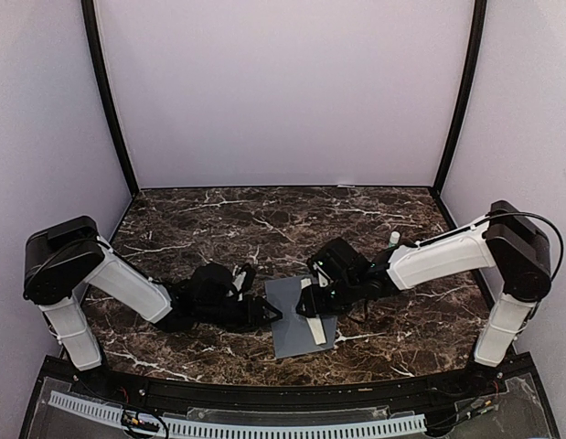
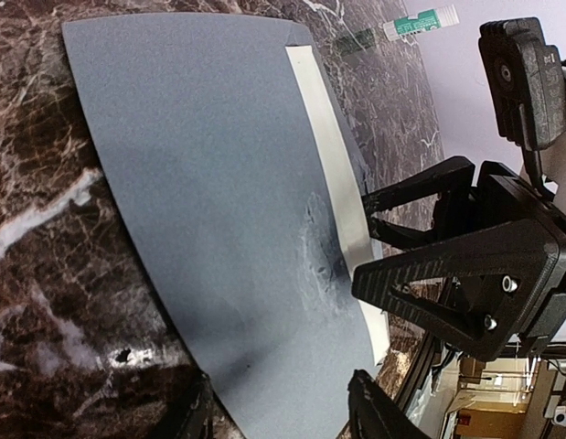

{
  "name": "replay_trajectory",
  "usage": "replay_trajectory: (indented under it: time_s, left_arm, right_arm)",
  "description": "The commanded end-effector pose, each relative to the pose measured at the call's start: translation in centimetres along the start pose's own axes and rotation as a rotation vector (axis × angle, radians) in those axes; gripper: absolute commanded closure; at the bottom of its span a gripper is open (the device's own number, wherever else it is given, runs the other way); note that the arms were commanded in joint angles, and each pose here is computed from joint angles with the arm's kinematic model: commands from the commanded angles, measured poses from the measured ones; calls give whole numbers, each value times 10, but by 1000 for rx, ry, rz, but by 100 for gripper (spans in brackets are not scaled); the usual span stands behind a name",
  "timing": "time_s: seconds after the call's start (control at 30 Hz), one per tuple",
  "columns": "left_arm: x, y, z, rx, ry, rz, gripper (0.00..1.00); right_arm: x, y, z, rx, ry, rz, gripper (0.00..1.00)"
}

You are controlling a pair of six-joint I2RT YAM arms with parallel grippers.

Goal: Place the letter into the envelope and seal it
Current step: Place the letter in the envelope.

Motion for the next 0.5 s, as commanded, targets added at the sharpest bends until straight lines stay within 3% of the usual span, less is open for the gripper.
replay_trajectory:
  time_s: [0.0, 0.47]
  left_arm:
    - [3, 5, 3, 20, -2, -9, 51]
    - [-1, 11, 0, 23, -9, 22, 53]
  right_arm:
    - [6, 4, -1, 1, -10, 12, 45]
    - [17, 8, -1, 14, -27, -6, 45]
Point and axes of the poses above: each gripper's point midway between its finger pads, its own y axis out along the fingers, its own x axis along the line the jaws close on, z = x × y, the point moved 9 cm from there along -y, back along the fingers, and after that the axes turned 2 degrees about y, right-handed, at the moved point
